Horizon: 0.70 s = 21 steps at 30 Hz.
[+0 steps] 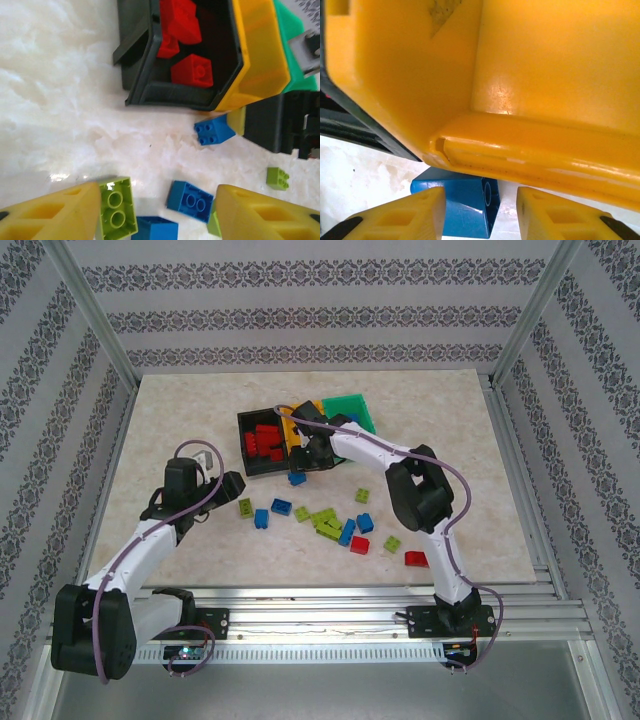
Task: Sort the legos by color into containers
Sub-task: Move the container to the top-center of the table, then pick up the lego from the center of the table.
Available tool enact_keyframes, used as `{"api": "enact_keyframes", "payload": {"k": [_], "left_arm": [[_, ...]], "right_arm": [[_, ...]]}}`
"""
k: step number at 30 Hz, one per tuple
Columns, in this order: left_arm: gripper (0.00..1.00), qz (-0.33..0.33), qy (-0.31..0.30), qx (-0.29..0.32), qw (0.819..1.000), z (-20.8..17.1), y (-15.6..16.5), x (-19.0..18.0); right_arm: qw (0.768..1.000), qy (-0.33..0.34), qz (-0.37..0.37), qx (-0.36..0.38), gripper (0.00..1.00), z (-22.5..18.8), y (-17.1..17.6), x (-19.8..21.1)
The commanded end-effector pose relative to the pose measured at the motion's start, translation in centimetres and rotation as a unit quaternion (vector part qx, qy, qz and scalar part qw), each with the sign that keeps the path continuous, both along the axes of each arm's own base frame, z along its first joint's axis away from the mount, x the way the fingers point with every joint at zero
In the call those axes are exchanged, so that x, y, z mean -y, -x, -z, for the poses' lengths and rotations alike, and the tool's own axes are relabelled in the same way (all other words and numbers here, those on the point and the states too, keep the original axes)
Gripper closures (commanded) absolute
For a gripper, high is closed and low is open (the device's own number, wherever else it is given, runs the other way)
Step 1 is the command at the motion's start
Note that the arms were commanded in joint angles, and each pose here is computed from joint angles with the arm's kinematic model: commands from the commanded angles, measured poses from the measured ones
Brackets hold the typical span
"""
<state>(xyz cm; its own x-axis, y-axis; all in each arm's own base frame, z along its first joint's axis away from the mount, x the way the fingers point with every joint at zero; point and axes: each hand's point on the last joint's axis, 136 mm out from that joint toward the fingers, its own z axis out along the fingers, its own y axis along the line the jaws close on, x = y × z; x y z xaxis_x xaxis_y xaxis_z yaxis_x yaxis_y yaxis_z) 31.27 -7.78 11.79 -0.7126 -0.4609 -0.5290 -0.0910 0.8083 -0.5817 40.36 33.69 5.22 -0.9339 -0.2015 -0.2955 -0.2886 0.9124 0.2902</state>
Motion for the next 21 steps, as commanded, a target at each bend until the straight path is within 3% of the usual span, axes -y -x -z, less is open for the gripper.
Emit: {"api": "enact_keyframes", "payload": {"k": [1,9,21], "left_arm": [[0.35,0.01,-0.019,-0.038,0.999,1.8,2.0,-0.5],[0.34,0.003,0.004,-0.05,0.999,3.4,2.3,-0.3],[0.33,0.003,0.007,-0.069,0.998,4.5,3.0,-0.4]], "right_arm": [[1.0,0.005,-0.016,0.012,0.53,-2.2,1.6,0.9],[0.999,0.034,-0.038,-0.004,0.36,0.2,3.8,1.6],[0.997,0.044,-0.065,0.0,0.35,2.2,1.9,-2.1]]}}
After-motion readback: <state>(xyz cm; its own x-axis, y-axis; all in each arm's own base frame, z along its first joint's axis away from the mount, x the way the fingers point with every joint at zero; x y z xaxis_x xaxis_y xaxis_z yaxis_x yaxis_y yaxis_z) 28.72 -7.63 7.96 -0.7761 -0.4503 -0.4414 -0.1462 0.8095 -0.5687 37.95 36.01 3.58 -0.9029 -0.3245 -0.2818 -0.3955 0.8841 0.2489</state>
